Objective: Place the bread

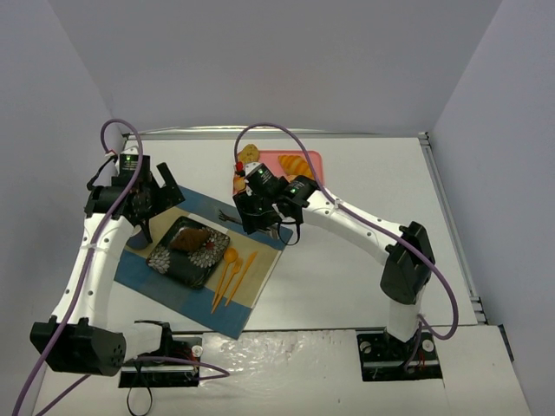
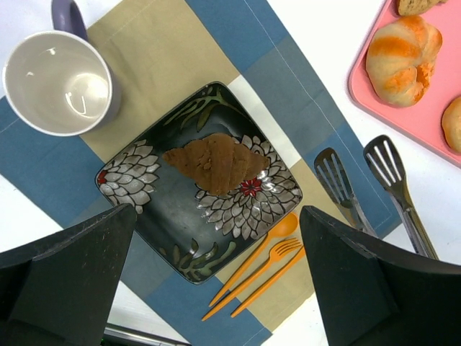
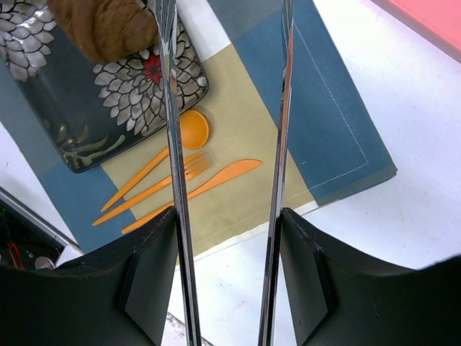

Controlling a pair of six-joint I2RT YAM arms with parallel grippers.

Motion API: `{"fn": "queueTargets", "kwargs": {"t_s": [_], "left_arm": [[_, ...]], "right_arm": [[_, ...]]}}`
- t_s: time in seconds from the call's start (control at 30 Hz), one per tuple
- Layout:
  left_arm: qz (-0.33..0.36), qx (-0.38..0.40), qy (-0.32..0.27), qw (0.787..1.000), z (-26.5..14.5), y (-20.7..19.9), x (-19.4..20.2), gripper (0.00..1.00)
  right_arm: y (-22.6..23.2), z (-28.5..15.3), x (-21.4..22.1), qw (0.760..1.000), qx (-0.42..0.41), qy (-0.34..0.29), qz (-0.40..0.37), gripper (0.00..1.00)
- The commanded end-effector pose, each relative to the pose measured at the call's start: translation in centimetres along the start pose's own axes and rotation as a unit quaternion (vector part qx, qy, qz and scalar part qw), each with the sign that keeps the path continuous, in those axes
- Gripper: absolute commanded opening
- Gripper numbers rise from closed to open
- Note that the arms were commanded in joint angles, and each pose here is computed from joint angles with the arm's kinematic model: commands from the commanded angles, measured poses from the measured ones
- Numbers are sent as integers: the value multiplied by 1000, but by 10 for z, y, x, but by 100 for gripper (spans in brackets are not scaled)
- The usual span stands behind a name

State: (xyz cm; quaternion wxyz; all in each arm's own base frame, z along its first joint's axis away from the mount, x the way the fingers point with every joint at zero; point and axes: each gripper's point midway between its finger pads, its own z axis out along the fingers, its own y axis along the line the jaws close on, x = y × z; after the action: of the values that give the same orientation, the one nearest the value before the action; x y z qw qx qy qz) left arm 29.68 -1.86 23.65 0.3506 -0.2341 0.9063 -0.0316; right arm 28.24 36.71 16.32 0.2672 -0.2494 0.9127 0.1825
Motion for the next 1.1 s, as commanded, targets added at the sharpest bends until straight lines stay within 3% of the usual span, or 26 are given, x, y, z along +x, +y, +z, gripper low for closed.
{"fn": "queueTargets", "kwargs": {"t_s": [0.0, 0.17, 0.53, 1.07], "left_arm": [[2, 32, -12, 999, 2, -16, -13, 97], [12, 36, 0, 999, 6, -18, -10, 97], [25, 35, 18, 999, 20, -21, -6, 97], [40, 53, 29, 997, 31, -33, -11, 97]], "right_arm": [[-33, -29, -27, 997, 37, -56, 41, 52], [-84, -39, -32, 987, 98, -75, 102, 51], [-203, -79, -11, 931, 239, -118, 251, 51], [-282, -79, 60, 869, 355, -78, 336, 51]]}}
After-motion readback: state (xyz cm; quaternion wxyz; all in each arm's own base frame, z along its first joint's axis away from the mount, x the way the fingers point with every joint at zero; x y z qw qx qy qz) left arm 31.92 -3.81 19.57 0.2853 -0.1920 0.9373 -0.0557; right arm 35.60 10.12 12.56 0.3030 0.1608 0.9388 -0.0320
